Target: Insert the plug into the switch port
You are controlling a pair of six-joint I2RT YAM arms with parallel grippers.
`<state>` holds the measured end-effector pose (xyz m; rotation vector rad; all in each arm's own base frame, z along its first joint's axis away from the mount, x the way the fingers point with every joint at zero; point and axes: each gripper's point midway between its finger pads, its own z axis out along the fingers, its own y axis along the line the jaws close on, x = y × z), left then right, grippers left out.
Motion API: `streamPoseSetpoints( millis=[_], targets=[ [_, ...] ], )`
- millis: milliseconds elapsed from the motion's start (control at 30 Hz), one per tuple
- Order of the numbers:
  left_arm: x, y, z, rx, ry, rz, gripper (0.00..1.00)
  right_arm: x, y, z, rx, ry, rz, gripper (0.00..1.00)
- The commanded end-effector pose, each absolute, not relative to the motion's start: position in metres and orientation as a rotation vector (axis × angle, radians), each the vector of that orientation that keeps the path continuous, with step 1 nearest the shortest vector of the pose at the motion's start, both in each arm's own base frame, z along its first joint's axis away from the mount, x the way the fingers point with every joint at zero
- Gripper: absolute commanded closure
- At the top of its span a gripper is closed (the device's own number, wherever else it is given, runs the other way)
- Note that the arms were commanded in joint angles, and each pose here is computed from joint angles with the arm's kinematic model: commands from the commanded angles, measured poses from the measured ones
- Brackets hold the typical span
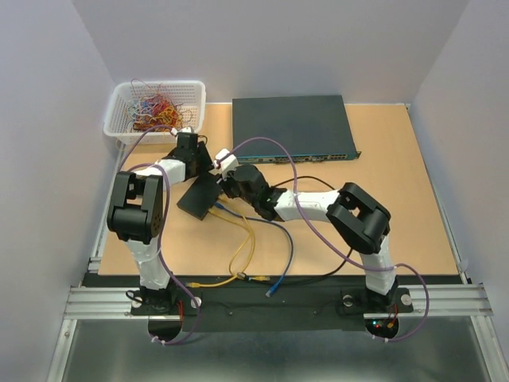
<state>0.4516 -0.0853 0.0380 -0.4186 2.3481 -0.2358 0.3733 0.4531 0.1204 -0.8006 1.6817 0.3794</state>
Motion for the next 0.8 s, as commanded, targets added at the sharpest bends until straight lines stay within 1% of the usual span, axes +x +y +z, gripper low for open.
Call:
streamPoseSetpoints(
  millis=[0, 33, 67, 100, 133, 167, 200, 233, 267, 333, 367, 433, 567, 600, 667, 767],
  targets=[
    [0.467, -0.066, 0.082, -0.471, 2.234, -0.171, 0.34, 0.368, 0.444, 0.168, -0.688, 1.6, 0.421, 0.59],
    [0.466, -0.064, 0.087, -0.478, 2.212, -0.168, 0.33, 0.364, 0.436, 0.177, -0.667, 1.596, 0.428, 0.59],
    [0.463, -0.053, 0.133, -0.507, 2.083, -0.135, 0.33, 0.352, 0.419, 0.198, -0.62, 1.59, 0.455, 0.43],
    [0.462, -0.053, 0.134, -0.507, 2.082, -0.135, 0.33, 0.351, 0.418, 0.195, -0.626, 1.598, 0.451, 0.43],
    [0.458, -0.05, 0.14, -0.514, 2.061, -0.12, 0.33, 0.345, 0.411, 0.213, -0.59, 1.593, 0.481, 0.32],
    [0.452, -0.048, 0.166, -0.519, 1.996, -0.112, 0.33, 0.339, 0.405, 0.211, -0.596, 1.627, 0.485, 0.25],
    [0.448, -0.047, 0.177, -0.521, 1.967, -0.112, 0.33, 0.334, 0.402, 0.217, -0.594, 1.636, 0.505, 0.16],
    [0.442, -0.047, 0.184, -0.528, 1.948, -0.116, 0.33, 0.326, 0.402, 0.22, -0.572, 1.662, 0.559, 0.04],
    [0.434, -0.052, 0.208, -0.522, 1.893, -0.144, 0.33, 0.317, 0.394, 0.225, -0.576, 1.695, 0.578, 0.0],
    [0.422, -0.06, 0.222, -0.512, 1.858, -0.192, 0.33, 0.302, 0.392, 0.227, -0.571, 1.75, 0.652, 0.0],
    [0.413, -0.067, 0.246, -0.492, 1.807, -0.236, 0.33, 0.293, 0.389, 0.227, -0.584, 1.769, 0.676, 0.0],
    [0.402, -0.08, 0.266, -0.447, 1.781, -0.281, 0.33, 0.271, 0.378, 0.232, -0.609, 1.816, 0.733, 0.0],
    [0.376, -0.089, 0.301, -0.386, 1.768, -0.34, 0.33, 0.247, 0.343, 0.253, -0.561, 1.853, 0.747, 0.0],
    [0.372, -0.096, 0.304, -0.349, 1.784, -0.372, 0.33, 0.239, 0.326, 0.269, -0.535, 1.841, 0.748, 0.0],
    [0.357, -0.105, 0.309, -0.276, 1.817, -0.41, 0.33, 0.229, 0.307, 0.271, -0.502, 1.863, 0.741, 0.0],
    [0.333, -0.109, 0.301, -0.197, 1.864, -0.433, 0.33, 0.207, 0.284, 0.29, -0.481, 1.841, 0.797, 0.0]
  ],
)
